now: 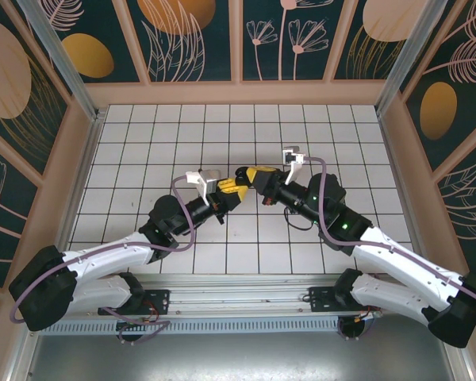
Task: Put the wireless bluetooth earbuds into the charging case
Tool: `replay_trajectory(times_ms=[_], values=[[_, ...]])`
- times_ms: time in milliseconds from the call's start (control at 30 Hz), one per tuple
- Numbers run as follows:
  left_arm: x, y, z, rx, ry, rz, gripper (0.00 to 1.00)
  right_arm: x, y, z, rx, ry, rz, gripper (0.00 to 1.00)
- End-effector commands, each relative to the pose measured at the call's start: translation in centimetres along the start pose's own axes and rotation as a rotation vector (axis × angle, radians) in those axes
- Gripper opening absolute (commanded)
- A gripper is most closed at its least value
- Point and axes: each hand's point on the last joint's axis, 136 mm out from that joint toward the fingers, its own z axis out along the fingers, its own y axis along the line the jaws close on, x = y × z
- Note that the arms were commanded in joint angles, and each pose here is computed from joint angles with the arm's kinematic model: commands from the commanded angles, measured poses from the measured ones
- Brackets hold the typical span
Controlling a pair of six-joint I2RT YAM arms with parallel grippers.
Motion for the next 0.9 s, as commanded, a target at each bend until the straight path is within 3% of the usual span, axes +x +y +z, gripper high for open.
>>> replay_trajectory(times_ms=[0,500,867], values=[[-1.5,-0.8,-0.3,0.028,-0.057,0.001,0.03,0.8,0.8,0.1,-0.047,0.013,0.019,0.00],[-2.2,-0.4,-0.6,-0.009,-0.073,0.016,0.03,3.1,-1.5,0.3,0.047,0.078,0.064,0.00],[-2.9,-0.5,-0.6,-0.016,-0.083,0.036,0.03,3.5,-2.3,0.4,0.091,0.090,0.083,0.12]])
